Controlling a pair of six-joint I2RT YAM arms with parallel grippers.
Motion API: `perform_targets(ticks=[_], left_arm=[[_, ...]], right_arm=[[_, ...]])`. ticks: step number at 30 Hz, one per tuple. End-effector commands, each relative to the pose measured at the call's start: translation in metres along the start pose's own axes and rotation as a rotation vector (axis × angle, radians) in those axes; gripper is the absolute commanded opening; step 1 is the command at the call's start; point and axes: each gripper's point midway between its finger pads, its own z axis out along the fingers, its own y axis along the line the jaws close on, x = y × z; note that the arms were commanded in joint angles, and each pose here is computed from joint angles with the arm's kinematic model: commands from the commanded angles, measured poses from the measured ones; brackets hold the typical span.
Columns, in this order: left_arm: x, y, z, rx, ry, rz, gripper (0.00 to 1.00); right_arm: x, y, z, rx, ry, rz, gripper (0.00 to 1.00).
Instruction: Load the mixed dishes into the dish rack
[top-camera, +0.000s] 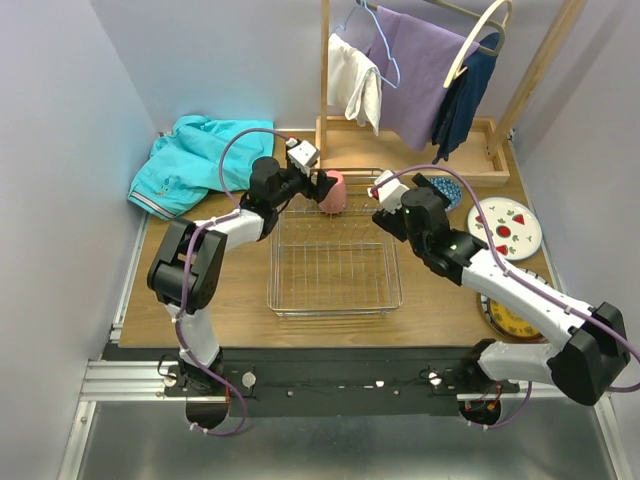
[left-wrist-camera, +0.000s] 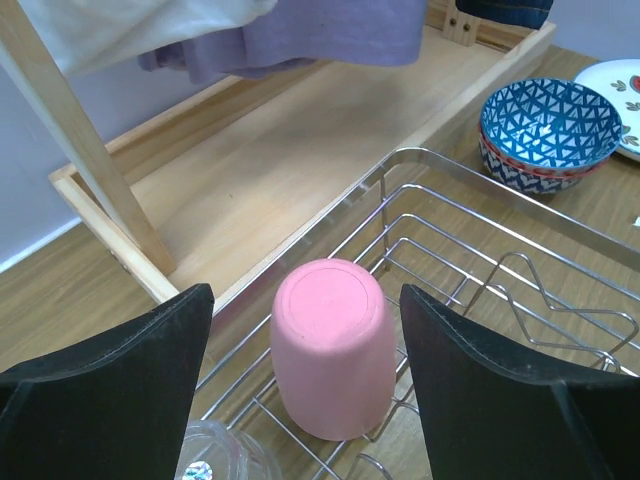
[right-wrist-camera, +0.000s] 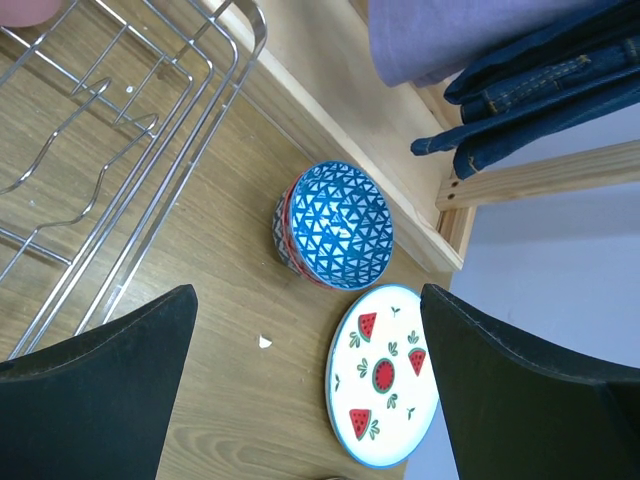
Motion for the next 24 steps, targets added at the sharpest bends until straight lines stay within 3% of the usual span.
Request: perform_targets(ticks=[1, 4, 7, 11, 13, 14, 15, 16, 17, 18, 22, 23, 24], left_arm=[[-0.034, 0.001, -0.003, -0.023, -0.028, 0.038, 0.84], [-0.063, -0.007, -0.009, 0.002, -0.045, 0.027, 0.84], [-0.092, -0.012, -0.02, 0.004, -0.046, 0.023, 0.83], [-0.107, -0.012, -0.046, -0.065, 0.034, -0.057, 0.81], [-0.117, -0.011, -0.061, -0.108, 0.048, -0.057, 0.8], [-0.108, -0.013, -0.068, -0.119, 0.096, -0.076, 0.76], [-0.113, -0.014, -0.075, -0.126, 0.099, -0.067, 0.74], [-0.109, -0.015, -0.081, -0.131, 0.119, -0.07, 0.73], [-0.101, -0.015, -0.088, -0.151, 0.155, -0.079, 0.67], [-0.107, -0.017, -0.097, -0.16, 0.151, -0.073, 0.63], [-0.083, -0.025, -0.122, -0.154, 0.272, -0.049, 0.38], [-0.072, -0.028, -0.13, -0.149, 0.324, -0.054, 0.17], [-0.067, -0.028, -0.136, -0.154, 0.351, -0.045, 0.1]], right_arm=[[-0.004, -0.008, -0.008, 0.005, -0.035, 0.02, 1.0], [-0.007, -0.008, -0.012, 0.005, -0.055, 0.065, 0.99], [-0.016, 0.003, -0.008, -0.046, -0.087, 0.106, 0.84], [-0.038, 0.007, 0.008, -0.07, -0.087, 0.157, 0.73], [-0.038, 0.016, 0.025, -0.077, -0.044, 0.174, 0.56], [-0.048, 0.015, 0.028, -0.08, -0.055, 0.193, 0.43], [-0.054, 0.015, 0.033, -0.082, -0.059, 0.229, 0.21], [-0.056, 0.017, 0.038, -0.089, -0.061, 0.244, 0.12], [-0.064, 0.025, 0.046, -0.12, -0.085, 0.256, 0.03], [-0.073, 0.027, 0.049, -0.129, -0.104, 0.268, 0.01], [-0.095, 0.038, 0.065, -0.181, -0.139, 0.272, 0.01], [-0.098, 0.042, 0.069, -0.195, -0.142, 0.271, 0.01], [-0.097, 0.049, 0.077, -0.207, -0.125, 0.268, 0.01]])
